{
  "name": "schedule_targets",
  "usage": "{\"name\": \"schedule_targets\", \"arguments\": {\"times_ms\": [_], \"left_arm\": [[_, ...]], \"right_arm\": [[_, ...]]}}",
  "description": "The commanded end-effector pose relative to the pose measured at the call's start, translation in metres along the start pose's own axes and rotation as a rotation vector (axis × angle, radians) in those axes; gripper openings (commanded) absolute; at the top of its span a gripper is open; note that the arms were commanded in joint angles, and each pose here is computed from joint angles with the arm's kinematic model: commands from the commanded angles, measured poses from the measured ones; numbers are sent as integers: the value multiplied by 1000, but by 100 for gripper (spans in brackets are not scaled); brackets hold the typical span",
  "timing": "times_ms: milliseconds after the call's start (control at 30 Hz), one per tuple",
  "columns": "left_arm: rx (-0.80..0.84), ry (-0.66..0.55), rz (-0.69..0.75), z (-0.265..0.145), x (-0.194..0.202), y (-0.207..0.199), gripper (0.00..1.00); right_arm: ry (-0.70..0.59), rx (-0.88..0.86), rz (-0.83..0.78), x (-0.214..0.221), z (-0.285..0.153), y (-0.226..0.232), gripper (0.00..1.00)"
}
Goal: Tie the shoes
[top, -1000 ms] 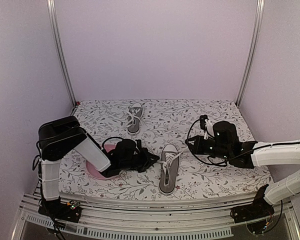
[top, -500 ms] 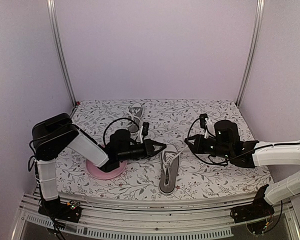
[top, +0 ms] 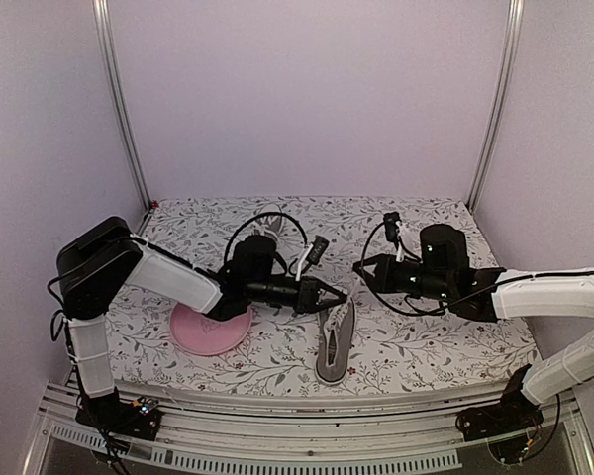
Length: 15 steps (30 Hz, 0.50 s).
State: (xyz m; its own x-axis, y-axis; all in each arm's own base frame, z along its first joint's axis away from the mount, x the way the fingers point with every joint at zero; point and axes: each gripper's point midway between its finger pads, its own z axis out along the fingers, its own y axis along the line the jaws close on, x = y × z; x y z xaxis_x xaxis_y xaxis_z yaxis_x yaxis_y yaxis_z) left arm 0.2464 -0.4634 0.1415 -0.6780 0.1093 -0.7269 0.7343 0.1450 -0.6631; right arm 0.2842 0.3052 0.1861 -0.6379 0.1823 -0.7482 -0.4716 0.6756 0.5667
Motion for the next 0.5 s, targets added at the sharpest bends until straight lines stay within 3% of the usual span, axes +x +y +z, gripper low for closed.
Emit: {"name": "schedule_targets", "arguments": {"times_ms": [0, 467], "left_arm": [[-51, 50, 60, 0, 3, 4, 0], [-30, 72, 93, 7, 0, 1, 6]], "right_arm": [[-53, -95, -34, -24, 2, 25, 2], [-27, -109, -39, -22, 11, 27, 2]]}}
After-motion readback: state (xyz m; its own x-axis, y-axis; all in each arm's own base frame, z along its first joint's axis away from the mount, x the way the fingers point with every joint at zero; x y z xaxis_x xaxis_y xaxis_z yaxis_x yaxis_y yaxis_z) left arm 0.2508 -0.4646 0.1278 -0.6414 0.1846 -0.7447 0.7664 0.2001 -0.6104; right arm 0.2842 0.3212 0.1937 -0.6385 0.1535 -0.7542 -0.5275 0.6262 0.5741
